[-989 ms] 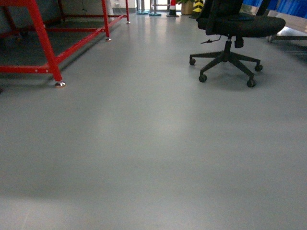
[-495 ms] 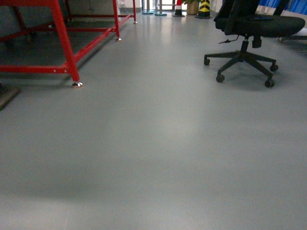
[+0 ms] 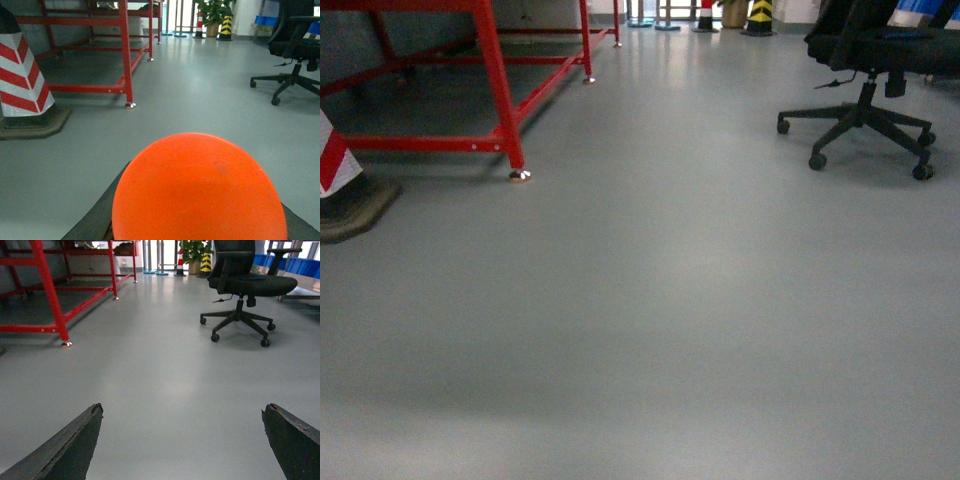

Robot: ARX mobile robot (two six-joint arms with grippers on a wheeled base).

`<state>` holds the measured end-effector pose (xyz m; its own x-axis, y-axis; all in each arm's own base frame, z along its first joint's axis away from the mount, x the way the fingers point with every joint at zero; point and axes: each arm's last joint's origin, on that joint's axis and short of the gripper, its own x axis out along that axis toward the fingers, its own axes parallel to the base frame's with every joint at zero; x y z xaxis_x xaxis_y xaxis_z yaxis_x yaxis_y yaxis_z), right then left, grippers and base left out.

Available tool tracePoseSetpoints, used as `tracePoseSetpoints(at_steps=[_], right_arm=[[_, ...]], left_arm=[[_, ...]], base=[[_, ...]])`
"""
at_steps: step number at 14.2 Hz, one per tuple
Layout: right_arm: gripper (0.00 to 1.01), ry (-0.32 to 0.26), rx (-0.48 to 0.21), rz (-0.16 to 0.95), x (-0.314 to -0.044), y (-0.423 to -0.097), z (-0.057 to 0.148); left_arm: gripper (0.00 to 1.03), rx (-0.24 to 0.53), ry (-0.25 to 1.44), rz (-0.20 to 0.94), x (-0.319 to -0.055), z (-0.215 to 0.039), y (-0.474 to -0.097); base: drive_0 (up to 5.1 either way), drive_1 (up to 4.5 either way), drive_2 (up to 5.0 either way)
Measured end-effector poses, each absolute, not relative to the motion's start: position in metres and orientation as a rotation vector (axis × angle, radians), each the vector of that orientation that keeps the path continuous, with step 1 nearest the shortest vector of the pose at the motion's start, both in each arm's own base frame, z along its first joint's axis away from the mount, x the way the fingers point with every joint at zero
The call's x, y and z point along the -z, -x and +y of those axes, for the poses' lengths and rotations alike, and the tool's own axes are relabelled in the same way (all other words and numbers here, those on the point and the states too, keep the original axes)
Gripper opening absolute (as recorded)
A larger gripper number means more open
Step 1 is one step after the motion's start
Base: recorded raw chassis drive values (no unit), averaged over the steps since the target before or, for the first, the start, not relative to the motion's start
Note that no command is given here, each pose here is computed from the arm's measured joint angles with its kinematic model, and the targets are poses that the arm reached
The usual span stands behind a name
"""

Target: Pick capacitor and pack into box

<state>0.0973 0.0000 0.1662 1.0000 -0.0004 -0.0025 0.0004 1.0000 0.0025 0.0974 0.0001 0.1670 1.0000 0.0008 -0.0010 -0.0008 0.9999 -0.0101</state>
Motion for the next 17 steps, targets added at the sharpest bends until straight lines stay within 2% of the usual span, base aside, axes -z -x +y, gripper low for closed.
tracePoseSetpoints(at_steps=[17], right_arm=[[0.98, -0.002, 0.000, -0.007, -0.1671, -0.0973, 0.0000]], left_arm=[[0.44, -0.003, 0.010, 0.001, -0.1669, 0.0001, -0.0974]], base=[[-5.0, 2.39, 2.4]])
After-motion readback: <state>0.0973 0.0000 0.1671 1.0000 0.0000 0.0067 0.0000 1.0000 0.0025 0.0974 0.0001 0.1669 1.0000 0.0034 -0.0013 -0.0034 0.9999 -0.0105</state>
